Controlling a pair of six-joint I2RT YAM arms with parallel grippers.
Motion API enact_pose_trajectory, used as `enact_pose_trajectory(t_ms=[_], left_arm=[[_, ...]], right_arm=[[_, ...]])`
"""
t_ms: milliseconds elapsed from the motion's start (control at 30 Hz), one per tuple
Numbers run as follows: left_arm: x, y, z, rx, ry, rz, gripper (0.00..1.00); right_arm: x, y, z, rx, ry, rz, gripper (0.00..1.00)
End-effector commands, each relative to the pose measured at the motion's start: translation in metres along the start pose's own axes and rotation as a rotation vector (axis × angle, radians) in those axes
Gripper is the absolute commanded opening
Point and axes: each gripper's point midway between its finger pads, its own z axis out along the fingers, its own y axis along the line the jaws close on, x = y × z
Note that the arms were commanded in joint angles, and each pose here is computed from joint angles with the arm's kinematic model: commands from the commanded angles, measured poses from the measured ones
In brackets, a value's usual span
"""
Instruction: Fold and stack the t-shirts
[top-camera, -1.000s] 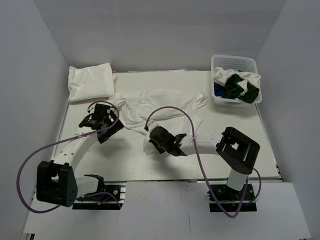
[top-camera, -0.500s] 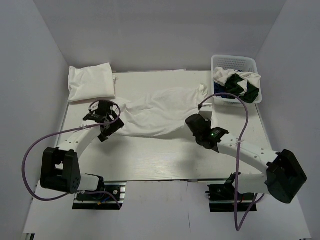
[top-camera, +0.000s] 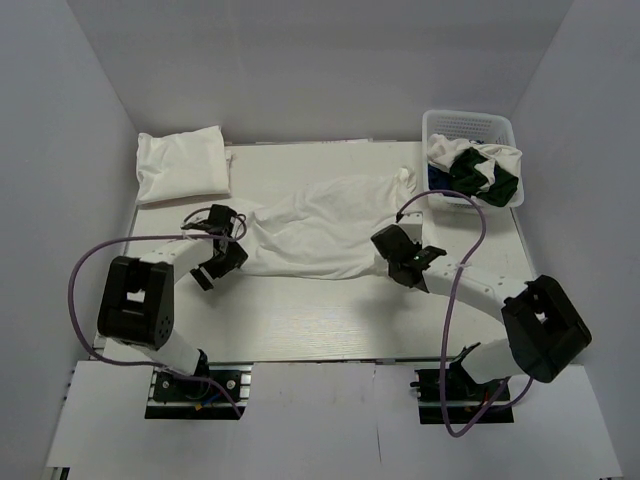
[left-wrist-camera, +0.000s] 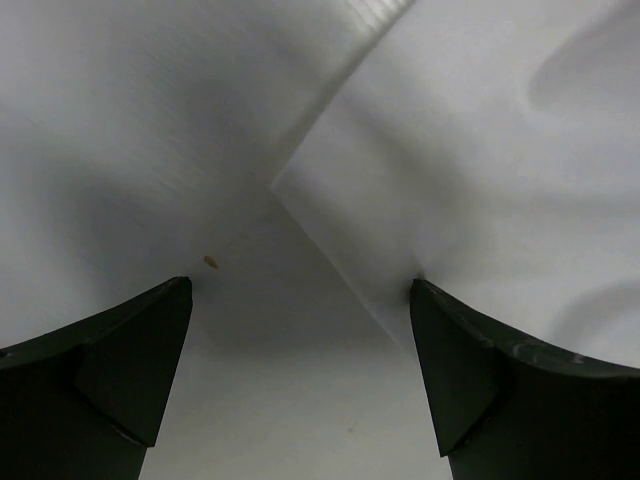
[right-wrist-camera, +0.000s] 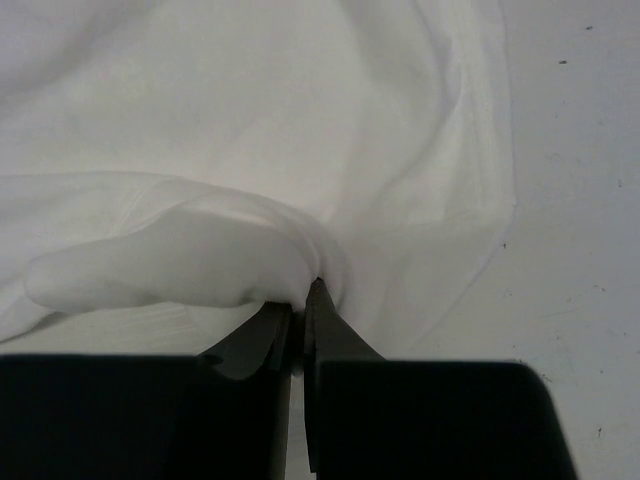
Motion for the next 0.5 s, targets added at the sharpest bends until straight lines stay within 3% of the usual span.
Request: enact_pose_trajectory(t_ms=[0, 200, 333, 400, 433, 467], left_arm=[[-0.042, 0.004, 0.001, -0.114, -0.144, -0.087, 0.99], [-0.039, -0.011, 0.019, -0.111, -0.102, -0.064, 0.98], [-0.034, -0.036, 0.041, -0.04, -0.055, -0.028, 0.82], [-0.026, -0.046, 0.053, -0.027, -0.004, 0.011, 0.46], [-0.033, -0.059, 0.051, -0.003, 0.002, 0.007, 0.0], [-0.032, -0.062, 0.056, -0.009, 0.021, 0.021, 0.0]], right_arm=[[-0.022, 0.001, -0.008, -0.036, -0.073, 0.059, 0.0], [-0.024, -0.003, -0.009, -0.033, -0.075, 0.067, 0.0], [-0.03, 0.0, -0.011, -0.053, -0.084, 0.07, 0.0], [-0.034, 0.0, -0.015, -0.061, -0.099, 0.074, 0.0], [-0.04, -0.002, -0.018, -0.065, -0.123, 0.085, 0.0], [-0.042, -0.002, -0.019, -0.068, -0.131, 0.083, 0.0]])
